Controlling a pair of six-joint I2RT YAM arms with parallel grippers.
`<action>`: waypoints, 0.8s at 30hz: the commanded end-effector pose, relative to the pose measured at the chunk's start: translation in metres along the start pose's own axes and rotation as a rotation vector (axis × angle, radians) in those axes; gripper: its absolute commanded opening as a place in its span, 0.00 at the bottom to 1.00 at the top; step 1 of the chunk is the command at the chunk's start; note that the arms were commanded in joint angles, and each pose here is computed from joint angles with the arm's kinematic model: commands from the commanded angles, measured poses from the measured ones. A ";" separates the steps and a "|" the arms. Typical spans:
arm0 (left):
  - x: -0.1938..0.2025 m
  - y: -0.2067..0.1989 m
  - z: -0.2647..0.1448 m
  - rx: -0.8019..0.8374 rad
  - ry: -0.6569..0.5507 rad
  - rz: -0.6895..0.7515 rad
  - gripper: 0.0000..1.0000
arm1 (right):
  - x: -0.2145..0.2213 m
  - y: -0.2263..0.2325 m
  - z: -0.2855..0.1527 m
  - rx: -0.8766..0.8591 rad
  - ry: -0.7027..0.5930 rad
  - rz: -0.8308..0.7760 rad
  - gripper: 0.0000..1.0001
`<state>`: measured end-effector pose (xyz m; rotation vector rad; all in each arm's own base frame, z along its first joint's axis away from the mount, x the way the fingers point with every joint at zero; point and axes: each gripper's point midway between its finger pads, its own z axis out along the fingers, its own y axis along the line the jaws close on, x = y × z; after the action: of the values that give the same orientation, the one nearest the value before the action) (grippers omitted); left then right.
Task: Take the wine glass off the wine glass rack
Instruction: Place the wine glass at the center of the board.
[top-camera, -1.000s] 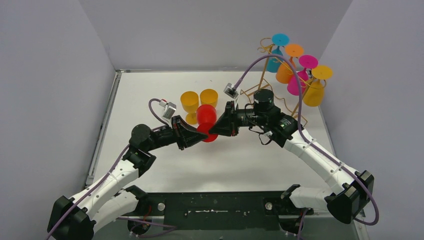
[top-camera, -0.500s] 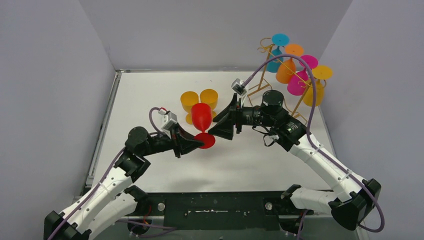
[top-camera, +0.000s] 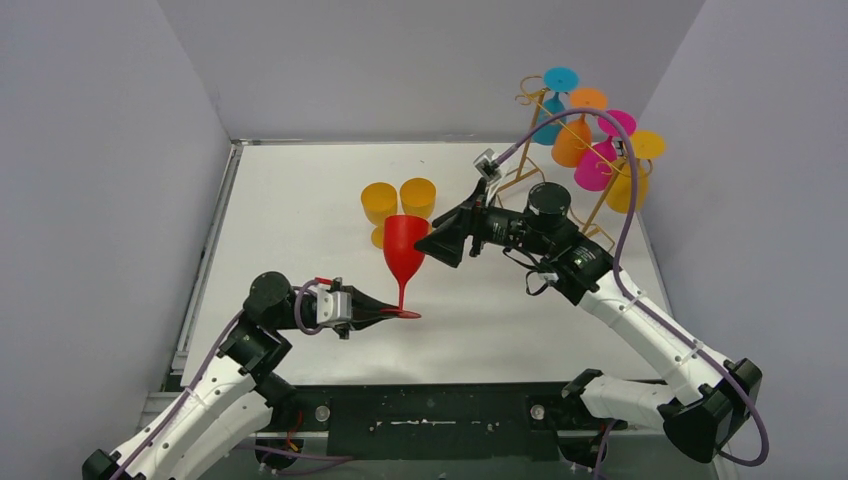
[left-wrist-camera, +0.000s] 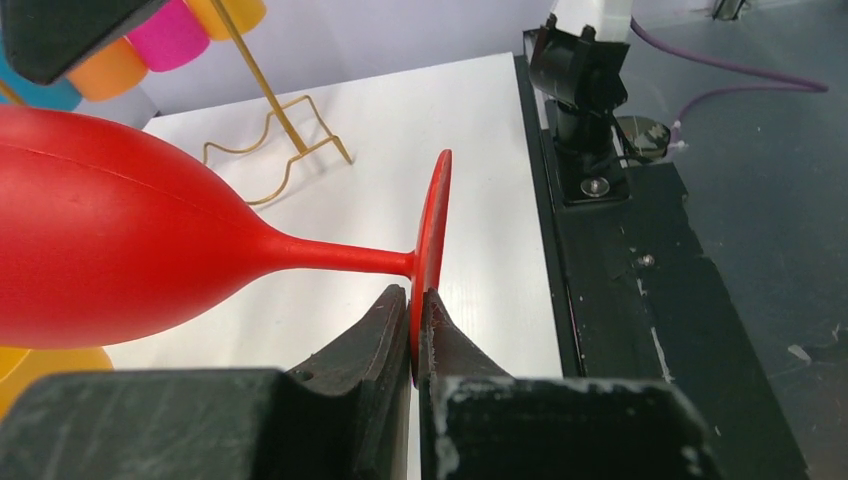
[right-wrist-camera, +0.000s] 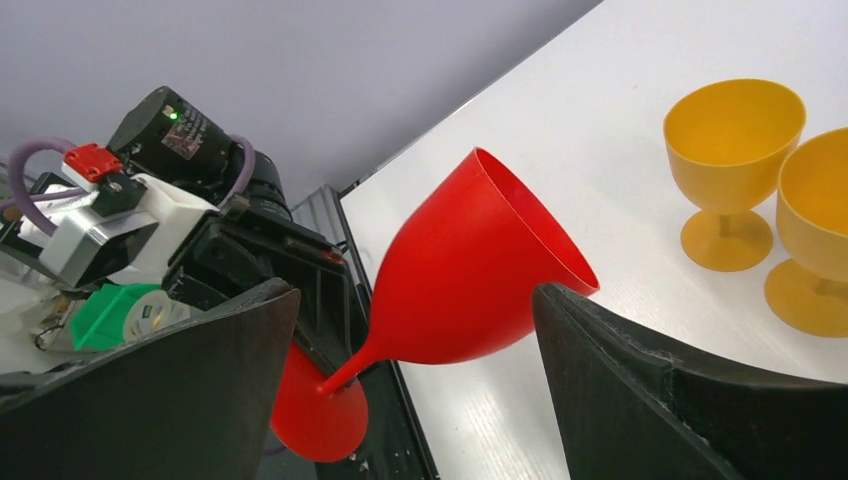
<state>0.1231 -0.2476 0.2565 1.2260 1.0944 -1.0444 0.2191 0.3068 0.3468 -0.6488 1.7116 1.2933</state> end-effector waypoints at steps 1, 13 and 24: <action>0.010 -0.011 0.002 0.094 0.006 0.067 0.00 | -0.025 0.018 -0.002 -0.078 -0.093 -0.066 0.91; 0.025 -0.007 -0.004 0.140 0.166 0.104 0.00 | -0.039 -0.025 -0.033 -0.103 0.045 0.155 0.92; 0.025 -0.012 -0.012 0.223 0.150 0.132 0.00 | -0.038 -0.024 -0.021 -0.180 0.142 0.201 0.76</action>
<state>0.1232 -0.2394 0.2111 1.5117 1.1341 -0.9835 0.2617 0.2724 0.3464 -0.5941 1.8940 1.5419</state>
